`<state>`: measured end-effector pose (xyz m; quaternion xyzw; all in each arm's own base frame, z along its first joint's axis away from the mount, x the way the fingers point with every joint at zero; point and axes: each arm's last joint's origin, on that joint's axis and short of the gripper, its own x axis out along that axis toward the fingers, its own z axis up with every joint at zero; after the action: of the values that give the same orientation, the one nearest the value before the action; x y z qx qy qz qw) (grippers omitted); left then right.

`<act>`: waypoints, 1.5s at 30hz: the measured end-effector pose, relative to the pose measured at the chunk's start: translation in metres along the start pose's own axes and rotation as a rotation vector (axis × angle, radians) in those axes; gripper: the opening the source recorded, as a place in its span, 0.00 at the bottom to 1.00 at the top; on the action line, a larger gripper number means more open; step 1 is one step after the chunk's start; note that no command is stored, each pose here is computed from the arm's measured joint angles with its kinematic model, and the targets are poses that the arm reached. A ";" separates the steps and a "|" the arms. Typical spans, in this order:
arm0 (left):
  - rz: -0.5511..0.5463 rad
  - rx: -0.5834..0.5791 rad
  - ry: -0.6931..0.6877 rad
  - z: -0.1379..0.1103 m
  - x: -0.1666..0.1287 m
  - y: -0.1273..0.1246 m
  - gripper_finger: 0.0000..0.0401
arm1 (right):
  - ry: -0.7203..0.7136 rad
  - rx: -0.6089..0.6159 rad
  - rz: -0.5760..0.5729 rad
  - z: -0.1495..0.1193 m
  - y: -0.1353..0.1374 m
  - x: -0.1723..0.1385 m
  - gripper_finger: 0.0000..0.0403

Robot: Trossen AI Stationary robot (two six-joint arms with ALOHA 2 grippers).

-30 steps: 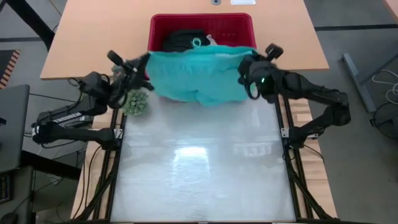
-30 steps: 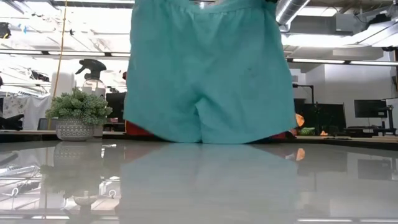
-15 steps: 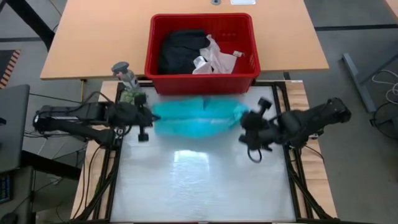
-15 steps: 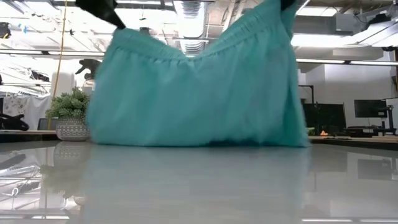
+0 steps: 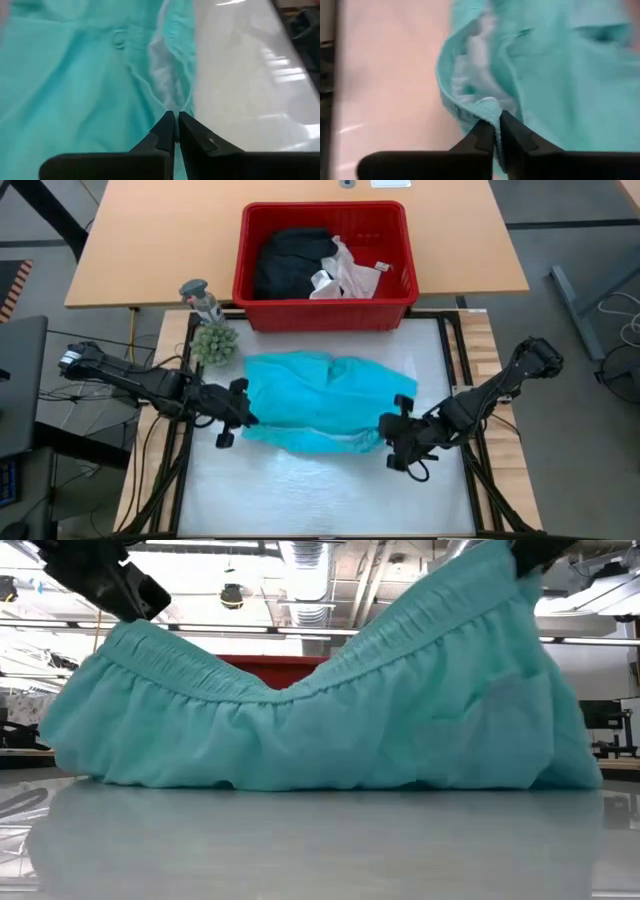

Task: Fold Laundry from Bin
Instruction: Fold the blue shorts

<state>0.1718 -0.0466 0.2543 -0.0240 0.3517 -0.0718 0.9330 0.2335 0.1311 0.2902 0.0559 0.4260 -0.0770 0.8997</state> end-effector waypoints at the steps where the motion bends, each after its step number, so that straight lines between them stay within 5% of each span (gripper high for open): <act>1: -0.019 -0.007 0.001 -0.001 0.001 -0.002 0.06 | 0.012 0.014 0.027 0.000 0.001 0.000 0.17; 14: -0.353 -0.004 -0.105 0.002 -0.007 -0.052 0.42 | -0.009 0.037 0.185 -0.004 0.023 -0.009 0.63; 16: -0.268 0.074 -0.166 0.004 -0.008 -0.053 0.43 | -0.064 0.027 0.093 -0.005 0.021 -0.009 0.64; 20: 0.129 0.220 -0.243 0.007 -0.007 -0.041 0.43 | -0.163 0.038 -0.131 0.002 0.004 -0.004 0.64; 23: 0.318 0.201 -0.266 0.011 -0.006 -0.027 0.43 | -0.174 0.067 -0.227 0.010 -0.012 0.002 0.63; 29: 0.274 0.138 -0.255 0.009 0.011 -0.012 0.43 | -0.095 0.016 -0.371 0.014 -0.033 0.036 0.63; 37: 0.441 0.187 -0.275 0.005 0.051 0.021 0.43 | 0.056 -0.083 -0.593 0.032 -0.089 0.097 0.63; 41: 0.496 0.056 -0.259 0.007 0.053 0.046 0.43 | 0.072 -0.093 -0.504 0.047 -0.119 0.111 0.63; 45: 0.409 -0.073 -0.202 -0.001 0.041 0.058 0.43 | -0.026 -0.096 -0.281 0.065 -0.135 0.113 0.63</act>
<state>0.2086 0.0045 0.2210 0.0071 0.2564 0.1341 0.9572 0.3285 -0.0229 0.2387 -0.0482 0.4209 -0.1824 0.8873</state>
